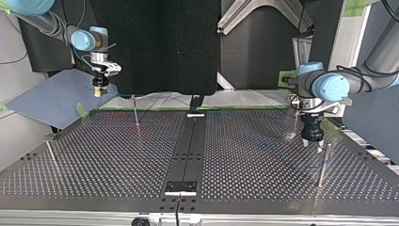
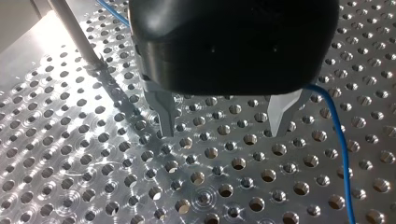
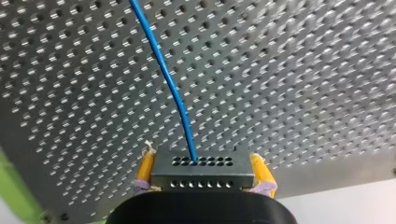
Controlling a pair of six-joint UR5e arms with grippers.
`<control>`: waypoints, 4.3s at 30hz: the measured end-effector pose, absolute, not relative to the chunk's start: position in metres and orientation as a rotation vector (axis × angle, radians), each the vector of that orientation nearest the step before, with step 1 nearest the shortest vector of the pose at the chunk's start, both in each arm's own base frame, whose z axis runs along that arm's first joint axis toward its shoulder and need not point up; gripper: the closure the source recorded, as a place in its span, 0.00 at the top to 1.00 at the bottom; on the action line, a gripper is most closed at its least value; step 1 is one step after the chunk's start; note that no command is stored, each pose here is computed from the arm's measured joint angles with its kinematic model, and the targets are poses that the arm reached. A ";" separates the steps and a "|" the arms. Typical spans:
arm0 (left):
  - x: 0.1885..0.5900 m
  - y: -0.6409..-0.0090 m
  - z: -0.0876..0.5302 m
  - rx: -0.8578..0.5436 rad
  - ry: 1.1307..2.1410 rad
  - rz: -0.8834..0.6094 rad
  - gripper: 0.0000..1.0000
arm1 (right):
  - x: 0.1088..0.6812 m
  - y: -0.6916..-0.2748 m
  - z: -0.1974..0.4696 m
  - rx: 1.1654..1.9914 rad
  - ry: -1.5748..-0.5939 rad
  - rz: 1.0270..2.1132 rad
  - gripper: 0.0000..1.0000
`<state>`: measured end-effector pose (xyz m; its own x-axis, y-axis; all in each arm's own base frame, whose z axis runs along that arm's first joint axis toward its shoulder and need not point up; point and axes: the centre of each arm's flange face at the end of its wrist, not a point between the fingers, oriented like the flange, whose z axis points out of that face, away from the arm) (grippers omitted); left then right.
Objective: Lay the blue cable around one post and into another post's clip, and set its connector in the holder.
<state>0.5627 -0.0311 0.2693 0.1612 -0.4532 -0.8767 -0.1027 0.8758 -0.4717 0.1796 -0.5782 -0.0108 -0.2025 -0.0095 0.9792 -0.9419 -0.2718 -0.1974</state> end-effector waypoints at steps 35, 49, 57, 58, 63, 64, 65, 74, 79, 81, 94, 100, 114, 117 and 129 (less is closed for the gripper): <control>0.562 -0.033 0.269 -0.483 1.408 -0.264 1.00 | 0.202 -0.542 0.041 1.317 -1.128 1.554 0.00; 0.559 -0.035 0.266 -0.507 1.427 -0.280 1.00 | 0.201 -0.529 0.020 1.327 -1.146 1.552 0.00; 0.557 -0.037 0.263 -0.549 1.444 -0.346 1.00 | 0.202 -0.528 0.016 1.330 -1.149 1.556 0.00; 0.557 -0.037 0.263 -0.557 1.447 -0.353 1.00 | 0.202 -0.528 0.016 1.329 -1.148 1.556 0.00; 0.555 -0.037 0.261 -0.601 1.448 -0.394 1.00 | 0.202 -0.528 0.016 1.327 -1.146 1.558 0.00; 0.555 -0.037 0.261 -0.610 1.448 -0.399 1.00 | 0.202 -0.528 0.016 1.327 -1.146 1.558 0.00; 0.554 -0.036 0.260 -0.619 1.448 -0.403 1.00 | 0.202 -0.528 0.016 1.328 -1.145 1.559 0.00; 0.548 -0.034 0.251 -0.696 1.442 -0.450 1.00 | 0.205 -0.527 0.016 1.333 -1.141 1.564 0.00; 0.541 -0.033 0.240 -0.730 1.427 -0.479 1.00 | 0.205 -0.527 0.016 1.333 -1.138 1.566 0.00; 0.539 -0.032 0.238 -0.741 1.417 -0.490 1.00 | 0.205 -0.527 0.016 1.333 -1.138 1.566 0.00; 0.551 -0.029 0.205 -0.747 1.395 -0.528 1.00 | 0.205 -0.526 0.016 1.337 -1.143 1.564 0.00; 0.556 -0.027 0.190 -0.752 1.390 -0.518 1.00 | 0.205 -0.526 0.015 1.338 -1.143 1.564 0.00; 0.558 -0.024 0.180 -0.760 1.389 -0.496 1.00 | 0.205 -0.526 0.016 1.338 -1.144 1.564 0.00; 0.560 -0.024 0.169 -0.758 1.397 -0.500 1.00 | 0.205 -0.526 0.015 1.338 -1.144 1.563 0.00; 0.546 -0.019 0.120 -0.807 1.505 -0.413 1.00 | 0.205 -0.526 0.015 1.339 -1.144 1.563 0.00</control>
<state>0.5461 -0.0190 0.1197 0.0655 -0.6969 -0.7141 -0.2351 0.6847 -0.6898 0.2053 -0.5263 0.0155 -0.1548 -0.0013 0.9879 -0.9414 -0.3031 -0.1479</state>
